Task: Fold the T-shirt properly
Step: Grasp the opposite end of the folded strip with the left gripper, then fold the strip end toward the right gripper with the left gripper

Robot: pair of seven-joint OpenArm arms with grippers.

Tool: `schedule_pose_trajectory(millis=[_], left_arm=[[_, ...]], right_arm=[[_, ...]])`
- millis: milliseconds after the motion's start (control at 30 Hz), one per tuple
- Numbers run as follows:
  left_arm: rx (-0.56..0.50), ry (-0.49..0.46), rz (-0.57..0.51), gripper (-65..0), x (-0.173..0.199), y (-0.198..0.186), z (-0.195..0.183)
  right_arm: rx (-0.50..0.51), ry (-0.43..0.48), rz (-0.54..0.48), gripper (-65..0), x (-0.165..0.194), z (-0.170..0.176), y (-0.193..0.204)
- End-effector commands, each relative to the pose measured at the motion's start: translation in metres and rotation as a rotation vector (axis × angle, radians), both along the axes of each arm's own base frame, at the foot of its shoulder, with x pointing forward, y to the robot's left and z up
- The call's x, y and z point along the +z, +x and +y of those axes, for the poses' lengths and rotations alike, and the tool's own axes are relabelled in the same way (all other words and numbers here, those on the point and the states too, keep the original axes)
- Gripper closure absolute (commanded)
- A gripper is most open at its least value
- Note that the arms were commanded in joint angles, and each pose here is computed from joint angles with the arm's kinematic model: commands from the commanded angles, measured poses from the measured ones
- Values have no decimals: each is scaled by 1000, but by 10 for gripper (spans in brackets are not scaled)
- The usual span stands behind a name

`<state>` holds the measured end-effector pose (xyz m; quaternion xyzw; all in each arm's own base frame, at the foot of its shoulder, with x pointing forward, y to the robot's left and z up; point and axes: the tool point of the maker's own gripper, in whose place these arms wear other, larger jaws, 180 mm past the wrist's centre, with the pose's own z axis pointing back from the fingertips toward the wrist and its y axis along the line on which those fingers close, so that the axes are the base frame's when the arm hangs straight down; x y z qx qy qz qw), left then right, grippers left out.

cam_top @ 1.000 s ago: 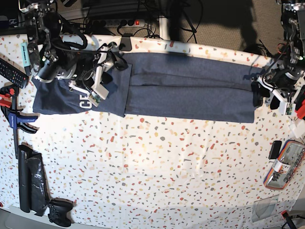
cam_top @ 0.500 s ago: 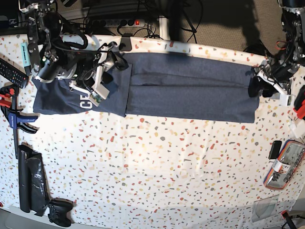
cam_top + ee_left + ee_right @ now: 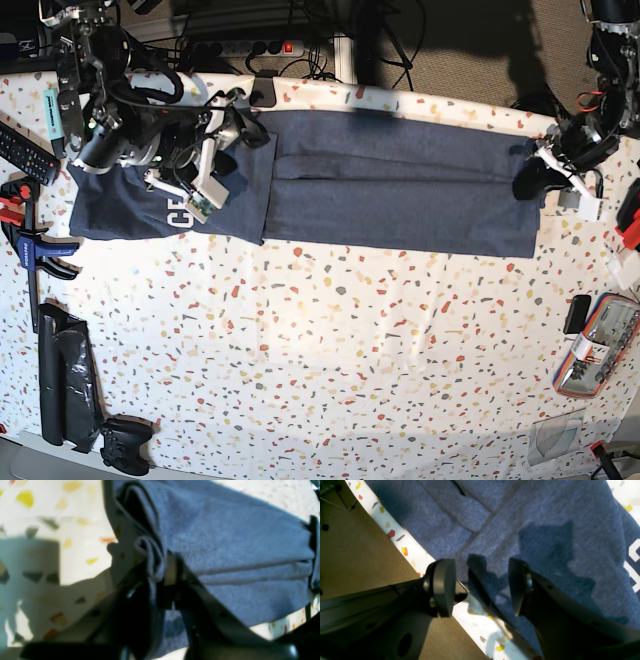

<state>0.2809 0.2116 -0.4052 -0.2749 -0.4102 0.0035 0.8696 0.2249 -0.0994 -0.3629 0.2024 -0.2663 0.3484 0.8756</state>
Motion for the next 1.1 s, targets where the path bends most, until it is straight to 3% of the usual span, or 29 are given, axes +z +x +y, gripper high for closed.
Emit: schedule_pose_trajectory(millis=[0, 333, 433, 567, 700, 867, 967, 1067], left_arm=[[20, -5, -84, 0, 20, 13, 8], [235, 66, -216, 0, 65, 43, 83], [219, 4, -195, 0, 80, 42, 81], [56, -128, -139, 0, 95, 30, 33], [-1, -228, -190, 0, 105, 25, -16], [-165, -346, -151, 0, 99, 17, -110], [-277, -334, -112, 0, 88, 10, -159], [-316, -274, -112, 0, 79, 11, -185]], right_arm=[[7, 18, -43, -334, 12, 1, 7], [9, 12, -36, -334, 10, 1, 6], [9, 11, -36, -334, 10, 1, 6], [9, 12, -37, -334, 11, 1, 6], [9, 11, -37, -334, 11, 1, 6], [9, 12, -37, -334, 11, 1, 6], [9, 12, -36, -334, 11, 1, 6], [9, 10, -37, -334, 10, 0, 6]])
